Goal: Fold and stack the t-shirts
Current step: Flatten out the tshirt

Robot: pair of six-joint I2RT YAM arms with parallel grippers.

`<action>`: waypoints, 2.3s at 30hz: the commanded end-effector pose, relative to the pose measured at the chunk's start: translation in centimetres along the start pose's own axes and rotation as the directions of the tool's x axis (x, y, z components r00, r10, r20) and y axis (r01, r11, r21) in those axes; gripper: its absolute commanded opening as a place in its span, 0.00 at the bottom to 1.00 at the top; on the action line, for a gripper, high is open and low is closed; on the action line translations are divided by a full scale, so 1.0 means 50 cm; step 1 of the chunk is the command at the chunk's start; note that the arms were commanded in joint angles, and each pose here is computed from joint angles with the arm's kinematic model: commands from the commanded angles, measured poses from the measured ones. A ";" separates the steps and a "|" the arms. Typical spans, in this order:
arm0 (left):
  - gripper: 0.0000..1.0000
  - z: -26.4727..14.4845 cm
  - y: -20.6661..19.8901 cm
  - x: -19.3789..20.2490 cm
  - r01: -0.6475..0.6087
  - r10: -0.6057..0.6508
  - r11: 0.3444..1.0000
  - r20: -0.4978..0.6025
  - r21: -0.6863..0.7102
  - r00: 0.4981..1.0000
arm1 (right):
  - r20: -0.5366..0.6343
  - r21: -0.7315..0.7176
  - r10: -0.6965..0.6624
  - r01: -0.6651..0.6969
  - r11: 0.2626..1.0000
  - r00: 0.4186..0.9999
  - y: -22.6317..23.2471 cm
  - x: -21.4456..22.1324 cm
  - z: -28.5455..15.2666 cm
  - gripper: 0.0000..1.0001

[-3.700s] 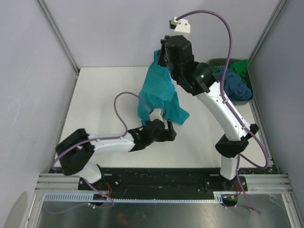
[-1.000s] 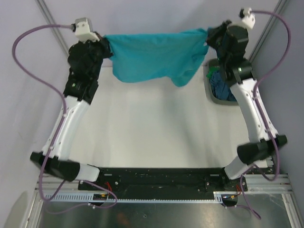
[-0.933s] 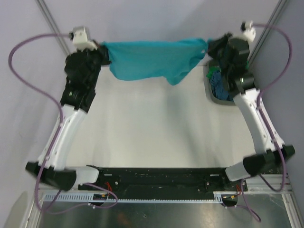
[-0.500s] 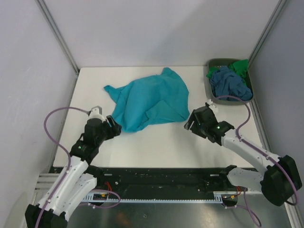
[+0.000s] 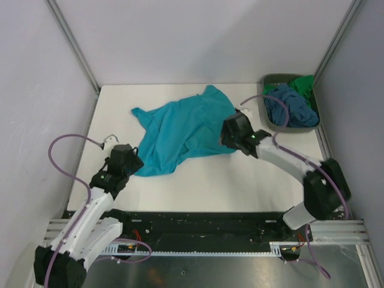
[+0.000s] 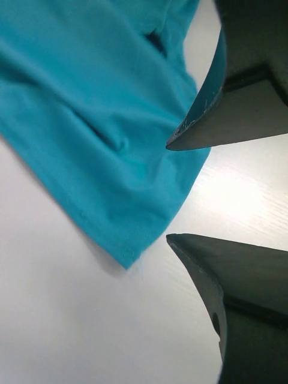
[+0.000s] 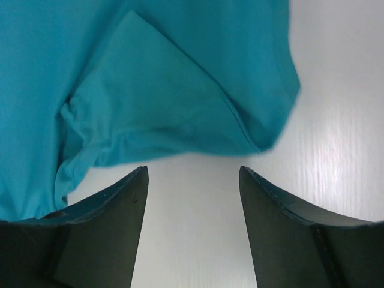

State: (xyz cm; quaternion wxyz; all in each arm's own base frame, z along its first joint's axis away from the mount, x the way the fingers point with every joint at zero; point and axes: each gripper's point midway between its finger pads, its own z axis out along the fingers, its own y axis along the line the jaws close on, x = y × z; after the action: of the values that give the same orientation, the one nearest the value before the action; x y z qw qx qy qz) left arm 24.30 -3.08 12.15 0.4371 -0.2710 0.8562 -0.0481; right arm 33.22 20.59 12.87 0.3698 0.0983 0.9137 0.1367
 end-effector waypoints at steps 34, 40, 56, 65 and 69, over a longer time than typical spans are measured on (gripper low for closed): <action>0.59 0.419 -0.223 -0.240 -0.011 0.011 1.000 -0.084 0.003 0.996 | -0.265 0.306 -0.066 0.149 0.940 0.962 -0.240 0.159 0.043 0.38; 0.57 0.496 -0.264 -0.237 -0.082 0.088 0.995 -0.111 0.057 0.990 | -0.244 0.246 -0.061 0.123 0.962 0.968 -0.222 0.134 0.042 0.39; 0.56 0.565 -0.330 -0.228 -0.100 0.119 0.985 -0.128 0.143 0.985 | -0.243 0.213 -0.068 0.121 0.969 0.968 -0.208 0.123 0.050 0.39; 0.48 0.572 -0.315 -0.224 -0.113 0.118 0.992 -0.097 0.058 0.988 | -0.249 0.204 -0.073 0.126 0.971 0.966 -0.205 0.125 0.051 0.39; 0.44 0.572 -0.296 -0.223 -0.114 0.114 0.993 -0.090 0.007 0.989 | -0.251 0.202 -0.075 0.128 0.971 0.965 -0.205 0.125 0.051 0.39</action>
State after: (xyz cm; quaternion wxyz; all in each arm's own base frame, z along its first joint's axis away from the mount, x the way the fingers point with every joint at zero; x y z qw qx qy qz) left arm 57.42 -6.52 6.32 0.3811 -0.2099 0.8981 -0.0647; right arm 28.41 12.67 2.32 0.2261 0.0768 0.9710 0.0160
